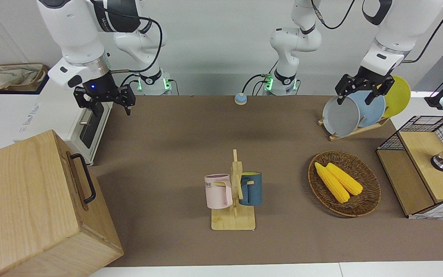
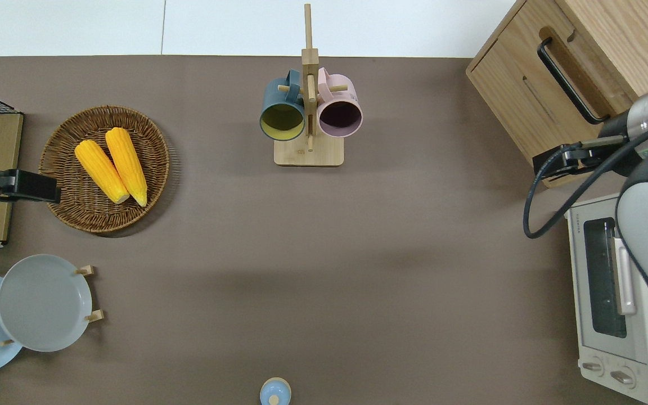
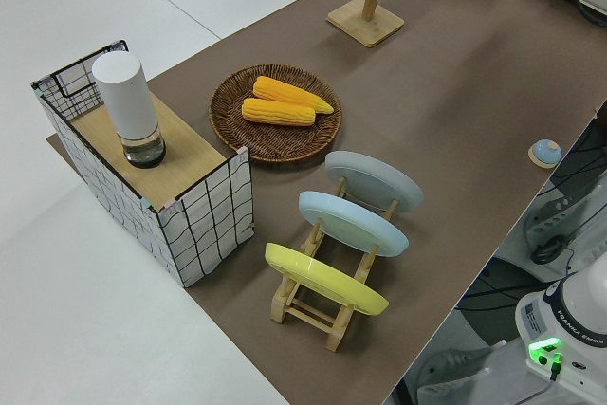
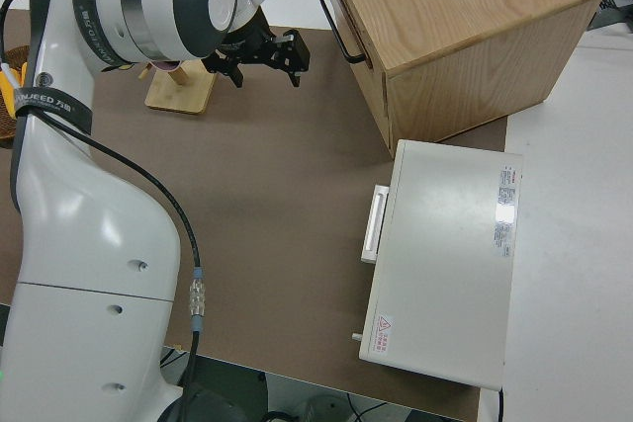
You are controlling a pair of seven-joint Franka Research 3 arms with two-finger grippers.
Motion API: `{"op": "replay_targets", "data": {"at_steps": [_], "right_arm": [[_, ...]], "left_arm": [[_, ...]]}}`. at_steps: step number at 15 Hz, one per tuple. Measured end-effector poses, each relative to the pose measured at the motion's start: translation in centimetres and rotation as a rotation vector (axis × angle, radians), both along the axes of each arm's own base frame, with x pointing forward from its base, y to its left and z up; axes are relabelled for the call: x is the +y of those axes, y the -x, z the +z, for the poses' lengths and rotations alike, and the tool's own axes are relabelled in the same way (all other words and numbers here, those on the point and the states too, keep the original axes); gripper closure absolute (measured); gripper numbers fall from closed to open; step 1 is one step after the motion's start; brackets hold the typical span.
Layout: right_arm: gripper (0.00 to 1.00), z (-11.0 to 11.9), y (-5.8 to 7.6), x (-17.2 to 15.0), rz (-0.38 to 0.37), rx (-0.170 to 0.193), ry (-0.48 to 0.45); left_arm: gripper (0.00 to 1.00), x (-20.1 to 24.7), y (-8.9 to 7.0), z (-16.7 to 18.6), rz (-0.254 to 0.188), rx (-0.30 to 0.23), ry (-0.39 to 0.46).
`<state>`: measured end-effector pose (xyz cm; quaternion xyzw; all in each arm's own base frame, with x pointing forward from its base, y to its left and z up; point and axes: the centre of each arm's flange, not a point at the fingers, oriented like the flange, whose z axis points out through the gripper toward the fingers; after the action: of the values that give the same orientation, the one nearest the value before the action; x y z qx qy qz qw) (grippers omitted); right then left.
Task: Slide drawer open with right arm
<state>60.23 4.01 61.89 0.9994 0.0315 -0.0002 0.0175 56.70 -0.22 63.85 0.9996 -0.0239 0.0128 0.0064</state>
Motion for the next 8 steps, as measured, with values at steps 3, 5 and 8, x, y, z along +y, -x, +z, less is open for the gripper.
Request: {"op": "replay_targets", "data": {"at_steps": [3, 5, 8], "right_arm": [[0.01, 0.1, -0.1, -0.3, -0.006, -0.003, 0.001], [0.01, 0.0, -0.2, -0.8, -0.015, -0.001, 0.002], [0.01, -0.4, -0.4, -1.1, -0.020, 0.005, 0.003]], "left_arm": [[0.00, 0.0, 0.0, 0.0, 0.000, 0.000, 0.000], [0.01, 0.0, 0.0, 0.0, 0.000, 0.000, 0.000], [0.00, 0.0, 0.0, 0.0, 0.000, 0.000, 0.000]]}}
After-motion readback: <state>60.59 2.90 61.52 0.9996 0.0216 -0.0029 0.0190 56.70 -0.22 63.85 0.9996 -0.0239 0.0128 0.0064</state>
